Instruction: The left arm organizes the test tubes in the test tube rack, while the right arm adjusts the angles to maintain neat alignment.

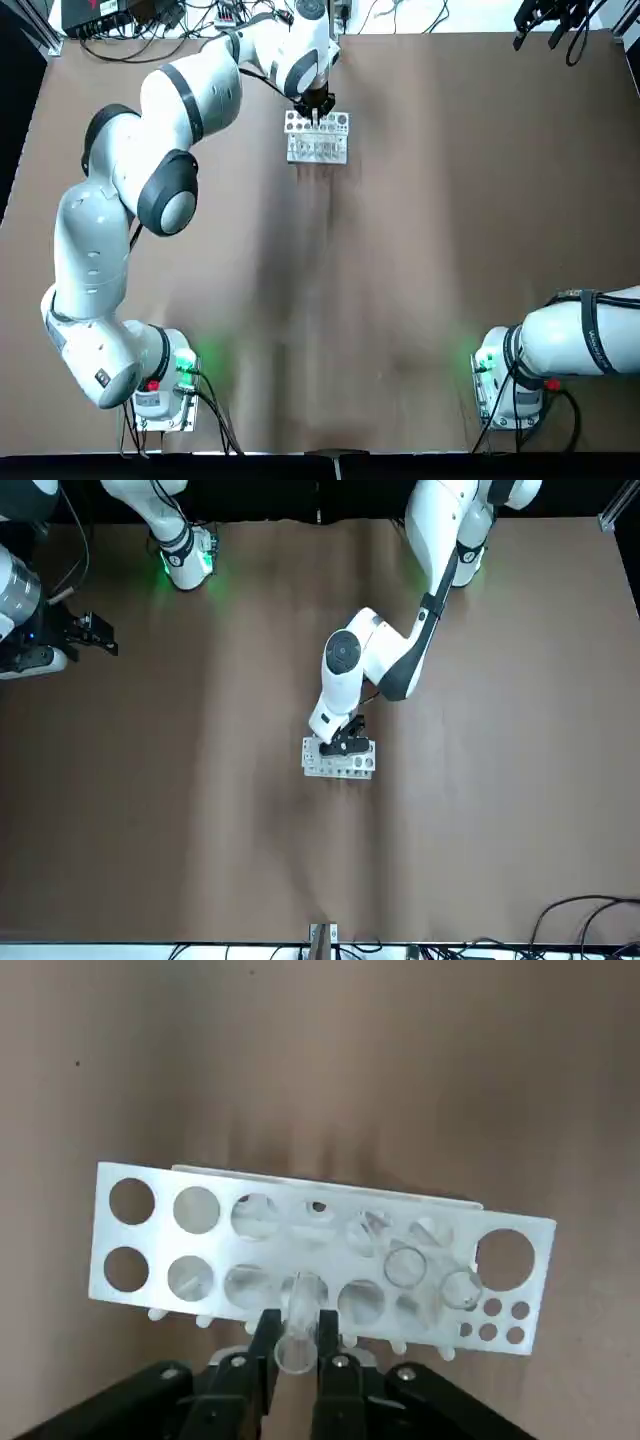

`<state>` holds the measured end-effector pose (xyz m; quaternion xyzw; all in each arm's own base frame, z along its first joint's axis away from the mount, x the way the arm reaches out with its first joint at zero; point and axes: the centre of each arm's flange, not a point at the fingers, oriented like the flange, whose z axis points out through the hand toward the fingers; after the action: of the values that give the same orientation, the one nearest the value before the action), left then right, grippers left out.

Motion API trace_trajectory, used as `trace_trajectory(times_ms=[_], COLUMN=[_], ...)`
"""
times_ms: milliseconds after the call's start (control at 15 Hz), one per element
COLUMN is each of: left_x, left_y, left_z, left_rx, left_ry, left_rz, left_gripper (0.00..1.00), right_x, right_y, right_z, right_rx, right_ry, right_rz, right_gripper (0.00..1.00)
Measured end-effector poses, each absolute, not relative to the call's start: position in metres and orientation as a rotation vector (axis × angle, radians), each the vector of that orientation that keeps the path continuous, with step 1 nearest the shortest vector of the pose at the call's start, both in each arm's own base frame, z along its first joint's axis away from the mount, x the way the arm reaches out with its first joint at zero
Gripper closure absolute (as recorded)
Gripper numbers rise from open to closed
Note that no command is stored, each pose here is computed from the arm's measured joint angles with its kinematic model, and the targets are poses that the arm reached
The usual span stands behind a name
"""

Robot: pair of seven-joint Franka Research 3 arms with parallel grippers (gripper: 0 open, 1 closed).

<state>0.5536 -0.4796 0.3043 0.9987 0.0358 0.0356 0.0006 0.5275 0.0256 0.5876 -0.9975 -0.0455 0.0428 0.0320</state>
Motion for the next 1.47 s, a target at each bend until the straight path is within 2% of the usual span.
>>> trace_trajectory(times_ms=[1467], left_x=[0.5535], left_y=[-0.4798], left_z=[0.3046], left_rx=[3.136], left_ry=[0.112], left_rz=[0.112], left_gripper=[0.82], right_x=[0.5275], right_y=[0.0256], right_z=[0.5876], right_rx=[-3.072], right_ry=[-0.14], right_rz=[0.132], right_gripper=[0.0])
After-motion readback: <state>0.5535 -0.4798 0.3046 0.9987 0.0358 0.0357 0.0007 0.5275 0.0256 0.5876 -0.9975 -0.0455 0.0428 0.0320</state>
